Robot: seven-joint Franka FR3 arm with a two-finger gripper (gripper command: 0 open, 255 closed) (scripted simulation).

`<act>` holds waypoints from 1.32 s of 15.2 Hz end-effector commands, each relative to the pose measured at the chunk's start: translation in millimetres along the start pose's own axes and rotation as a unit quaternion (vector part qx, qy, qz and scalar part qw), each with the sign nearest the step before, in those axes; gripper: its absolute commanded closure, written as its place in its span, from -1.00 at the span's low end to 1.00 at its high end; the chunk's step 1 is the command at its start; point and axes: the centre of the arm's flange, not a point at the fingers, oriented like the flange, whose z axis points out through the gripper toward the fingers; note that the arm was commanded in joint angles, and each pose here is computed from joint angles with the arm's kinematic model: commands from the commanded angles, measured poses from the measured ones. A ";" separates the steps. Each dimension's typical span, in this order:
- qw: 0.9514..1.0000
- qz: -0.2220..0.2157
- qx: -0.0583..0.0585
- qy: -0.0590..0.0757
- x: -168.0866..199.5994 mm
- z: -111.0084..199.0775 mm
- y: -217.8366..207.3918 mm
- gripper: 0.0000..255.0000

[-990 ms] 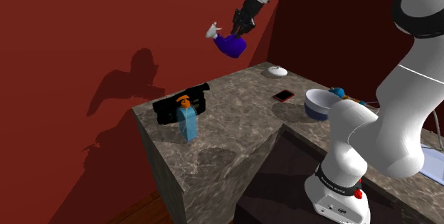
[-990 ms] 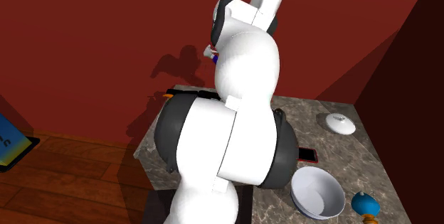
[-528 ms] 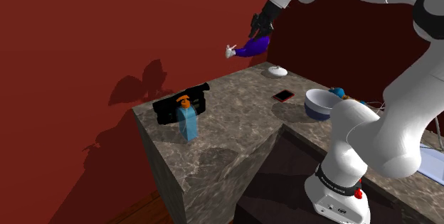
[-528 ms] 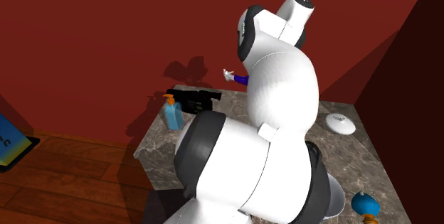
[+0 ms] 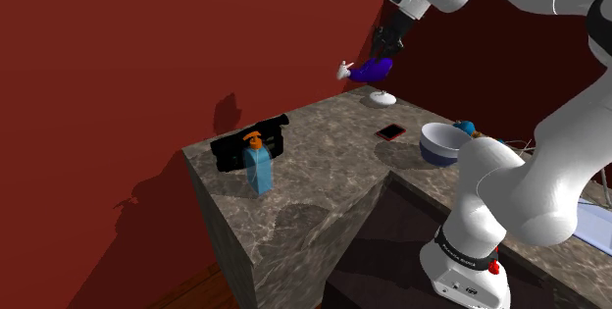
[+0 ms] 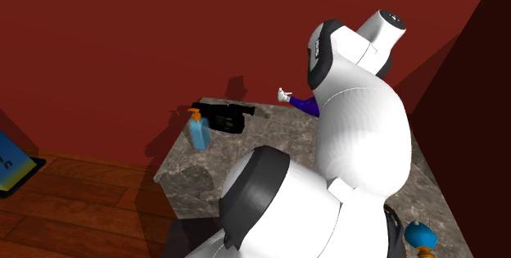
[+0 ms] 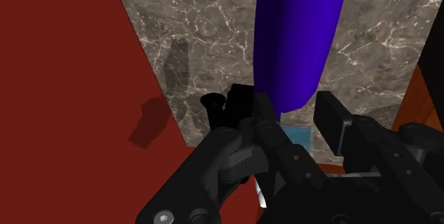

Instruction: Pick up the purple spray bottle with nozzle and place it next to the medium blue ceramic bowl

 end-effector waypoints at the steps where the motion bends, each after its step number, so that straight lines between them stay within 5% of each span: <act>1: 1.000 0.000 0.000 0.000 -24.1 -6.1 -4.6 1.00; 20: 1.000 0.000 0.000 0.000 -258.3 -63.4 -73.6 1.00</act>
